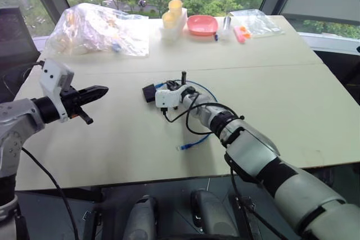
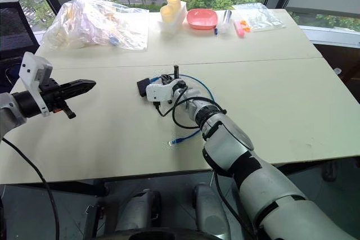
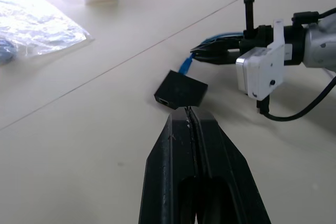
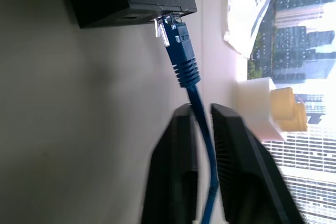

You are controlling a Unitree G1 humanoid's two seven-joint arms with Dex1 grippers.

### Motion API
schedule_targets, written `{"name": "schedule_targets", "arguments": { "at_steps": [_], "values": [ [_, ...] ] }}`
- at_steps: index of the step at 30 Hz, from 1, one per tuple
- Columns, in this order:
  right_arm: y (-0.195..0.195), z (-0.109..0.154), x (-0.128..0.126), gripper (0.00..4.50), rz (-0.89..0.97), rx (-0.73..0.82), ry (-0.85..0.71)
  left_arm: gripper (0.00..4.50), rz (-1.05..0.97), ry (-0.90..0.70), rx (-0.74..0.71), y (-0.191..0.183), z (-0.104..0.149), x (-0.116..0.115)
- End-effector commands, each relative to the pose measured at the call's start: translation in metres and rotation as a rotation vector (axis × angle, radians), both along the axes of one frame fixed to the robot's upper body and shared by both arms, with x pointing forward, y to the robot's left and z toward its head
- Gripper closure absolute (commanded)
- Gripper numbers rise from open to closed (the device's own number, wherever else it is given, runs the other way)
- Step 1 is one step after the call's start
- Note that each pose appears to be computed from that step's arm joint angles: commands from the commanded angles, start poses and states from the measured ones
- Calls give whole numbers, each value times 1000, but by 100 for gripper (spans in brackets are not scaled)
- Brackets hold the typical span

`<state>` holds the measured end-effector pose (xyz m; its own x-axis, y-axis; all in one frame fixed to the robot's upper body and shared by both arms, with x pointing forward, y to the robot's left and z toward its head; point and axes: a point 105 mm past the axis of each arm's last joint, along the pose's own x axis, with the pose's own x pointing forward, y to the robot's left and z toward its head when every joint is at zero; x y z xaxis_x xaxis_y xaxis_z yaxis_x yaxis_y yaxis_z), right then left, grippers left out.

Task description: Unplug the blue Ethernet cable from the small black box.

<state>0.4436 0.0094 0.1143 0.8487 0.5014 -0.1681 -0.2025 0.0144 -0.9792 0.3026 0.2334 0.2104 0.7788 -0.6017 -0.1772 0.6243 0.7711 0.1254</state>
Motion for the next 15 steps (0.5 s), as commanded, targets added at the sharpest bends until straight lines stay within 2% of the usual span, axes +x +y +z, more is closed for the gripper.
{"name": "schedule_targets", "arguments": {
  "at_steps": [1, 5, 8, 10, 12, 15],
  "values": [
    [-5, -14, -3, 446, -7, -27, 32, 450, -4, -49, 3, -3, 9, 4],
    [-4, -18, -4, 446, -8, -32, 47, 450, -3, -58, 3, -4, 10, 7],
    [-5, 3, 2, 446, -12, 22, -41, 450, 8, -63, 6, 0, 11, 7],
    [-9, 36, 8, 446, -7, 103, -162, 450, 24, -76, -30, 4, 16, 9],
    [-17, 71, 12, 446, 7, 179, -288, 450, 45, -88, -131, 12, 26, 17],
    [-27, 109, 10, 446, 45, 239, -432, 450, 9, -58, -298, 18, 37, 28]
  ]
}}
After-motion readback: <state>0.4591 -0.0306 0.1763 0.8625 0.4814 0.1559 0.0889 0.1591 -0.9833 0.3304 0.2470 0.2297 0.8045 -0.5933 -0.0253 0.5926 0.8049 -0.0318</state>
